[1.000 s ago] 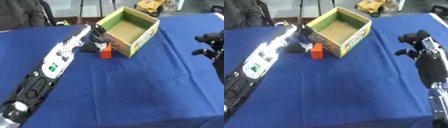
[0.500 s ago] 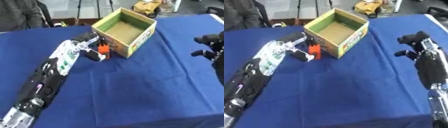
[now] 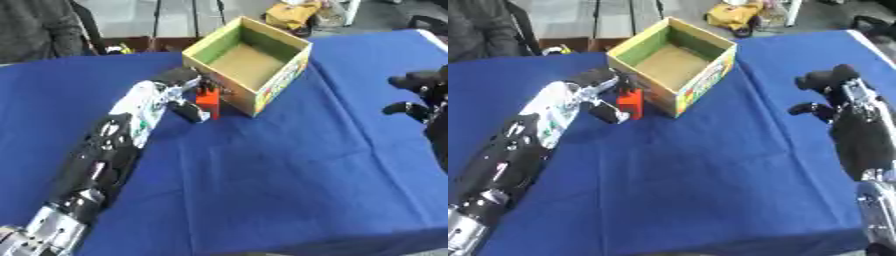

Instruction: Pick up objects on the table and place them in the box.

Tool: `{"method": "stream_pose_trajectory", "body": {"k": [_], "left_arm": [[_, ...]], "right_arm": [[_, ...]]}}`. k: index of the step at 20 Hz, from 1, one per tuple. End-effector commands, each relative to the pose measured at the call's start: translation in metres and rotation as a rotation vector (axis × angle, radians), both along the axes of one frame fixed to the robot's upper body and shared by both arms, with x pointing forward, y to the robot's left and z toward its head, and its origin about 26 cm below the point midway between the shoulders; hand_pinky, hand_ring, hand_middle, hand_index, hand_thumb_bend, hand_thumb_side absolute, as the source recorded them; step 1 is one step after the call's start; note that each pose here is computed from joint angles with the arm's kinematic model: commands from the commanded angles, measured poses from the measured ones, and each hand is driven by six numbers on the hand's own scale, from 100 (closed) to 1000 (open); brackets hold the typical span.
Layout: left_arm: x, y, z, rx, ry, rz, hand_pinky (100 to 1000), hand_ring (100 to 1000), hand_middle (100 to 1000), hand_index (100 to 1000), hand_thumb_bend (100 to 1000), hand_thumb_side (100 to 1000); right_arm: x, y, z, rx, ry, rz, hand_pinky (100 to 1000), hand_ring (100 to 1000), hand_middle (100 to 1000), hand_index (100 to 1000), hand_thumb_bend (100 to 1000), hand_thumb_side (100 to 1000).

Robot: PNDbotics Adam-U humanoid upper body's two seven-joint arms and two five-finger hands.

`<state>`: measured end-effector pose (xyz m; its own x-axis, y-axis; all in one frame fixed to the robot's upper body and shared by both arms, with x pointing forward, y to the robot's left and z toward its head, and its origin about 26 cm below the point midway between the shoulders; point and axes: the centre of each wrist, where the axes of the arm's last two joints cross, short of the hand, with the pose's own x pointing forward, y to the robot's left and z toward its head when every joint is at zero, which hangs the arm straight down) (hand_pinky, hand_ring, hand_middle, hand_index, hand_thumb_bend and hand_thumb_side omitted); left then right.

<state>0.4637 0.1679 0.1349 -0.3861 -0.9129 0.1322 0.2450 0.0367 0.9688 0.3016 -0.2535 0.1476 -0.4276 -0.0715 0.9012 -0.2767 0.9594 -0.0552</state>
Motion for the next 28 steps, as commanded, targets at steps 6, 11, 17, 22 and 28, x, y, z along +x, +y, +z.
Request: {"method": "stream_pose_trajectory", "body": {"k": [6, 11, 17, 22, 28], "left_arm": [[0.006, -0.008, -0.01, 0.032, -0.017, 0.041, 684, 719, 664, 779, 649, 240], [0.006, -0.007, -0.008, 0.019, -0.043, 0.055, 689, 726, 671, 786, 670, 248], [0.007, -0.01, 0.011, 0.032, -0.095, 0.046, 715, 740, 689, 797, 680, 253], [0.008, -0.012, 0.018, 0.051, -0.104, 0.03, 732, 757, 707, 803, 685, 251], [0.007, -0.013, 0.024, 0.07, -0.103, 0.007, 737, 753, 695, 800, 683, 255]], "right_arm": [[-0.001, 0.001, 0.006, -0.003, -0.022, 0.012, 563, 839, 593, 670, 100, 723], [-0.001, 0.001, 0.006, -0.003, -0.022, 0.011, 563, 839, 593, 670, 100, 723], [-0.002, 0.001, 0.005, -0.004, -0.02, 0.012, 563, 839, 593, 670, 100, 722], [-0.002, 0.001, 0.005, -0.004, -0.017, 0.014, 563, 839, 593, 670, 100, 721], [-0.001, 0.001, 0.005, -0.005, -0.018, 0.014, 563, 839, 593, 670, 100, 721]]}}
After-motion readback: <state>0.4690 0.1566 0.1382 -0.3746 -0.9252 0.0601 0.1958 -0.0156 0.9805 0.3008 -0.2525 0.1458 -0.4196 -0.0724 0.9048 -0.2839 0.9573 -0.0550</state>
